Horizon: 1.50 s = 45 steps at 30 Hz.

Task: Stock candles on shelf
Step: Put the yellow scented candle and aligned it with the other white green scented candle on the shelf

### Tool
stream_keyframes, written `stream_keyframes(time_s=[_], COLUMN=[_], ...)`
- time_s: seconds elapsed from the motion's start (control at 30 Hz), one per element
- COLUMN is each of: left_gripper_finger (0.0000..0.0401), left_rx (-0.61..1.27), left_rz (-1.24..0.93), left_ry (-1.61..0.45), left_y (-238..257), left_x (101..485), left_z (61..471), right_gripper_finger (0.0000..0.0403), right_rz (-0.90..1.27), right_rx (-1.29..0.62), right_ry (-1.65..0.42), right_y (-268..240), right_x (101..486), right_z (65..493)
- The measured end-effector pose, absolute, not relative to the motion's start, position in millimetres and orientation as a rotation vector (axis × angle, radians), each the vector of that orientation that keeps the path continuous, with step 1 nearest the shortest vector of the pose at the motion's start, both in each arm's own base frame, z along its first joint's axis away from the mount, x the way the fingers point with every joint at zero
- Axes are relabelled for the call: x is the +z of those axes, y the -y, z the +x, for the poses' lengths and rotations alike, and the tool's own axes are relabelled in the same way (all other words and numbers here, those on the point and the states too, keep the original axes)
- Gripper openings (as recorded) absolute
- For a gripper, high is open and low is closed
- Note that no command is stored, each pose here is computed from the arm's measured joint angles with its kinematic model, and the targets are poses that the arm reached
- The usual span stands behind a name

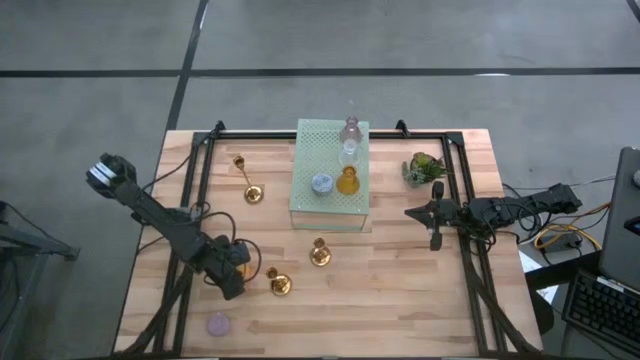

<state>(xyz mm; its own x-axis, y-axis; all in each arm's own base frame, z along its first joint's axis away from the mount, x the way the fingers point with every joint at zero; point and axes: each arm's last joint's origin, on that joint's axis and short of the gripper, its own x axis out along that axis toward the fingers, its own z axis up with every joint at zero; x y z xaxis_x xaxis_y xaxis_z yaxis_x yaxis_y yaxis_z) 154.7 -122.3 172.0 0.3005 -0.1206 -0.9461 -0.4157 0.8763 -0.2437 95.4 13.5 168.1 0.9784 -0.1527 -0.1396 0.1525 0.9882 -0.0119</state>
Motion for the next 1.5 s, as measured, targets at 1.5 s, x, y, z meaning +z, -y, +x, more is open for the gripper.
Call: stream_keyframes(time_s=[1.5], left_gripper_finger=[0.0314], left_rx=[0.246], left_rz=[-0.405], left_ry=[-1.247], left_y=[120], left_x=[153], left_z=[155], right_gripper_finger=[0.0008], right_rz=[0.0], right_rx=[-0.154], right_ry=[-0.141], right_y=[-14], right_x=[168], right_z=[95])
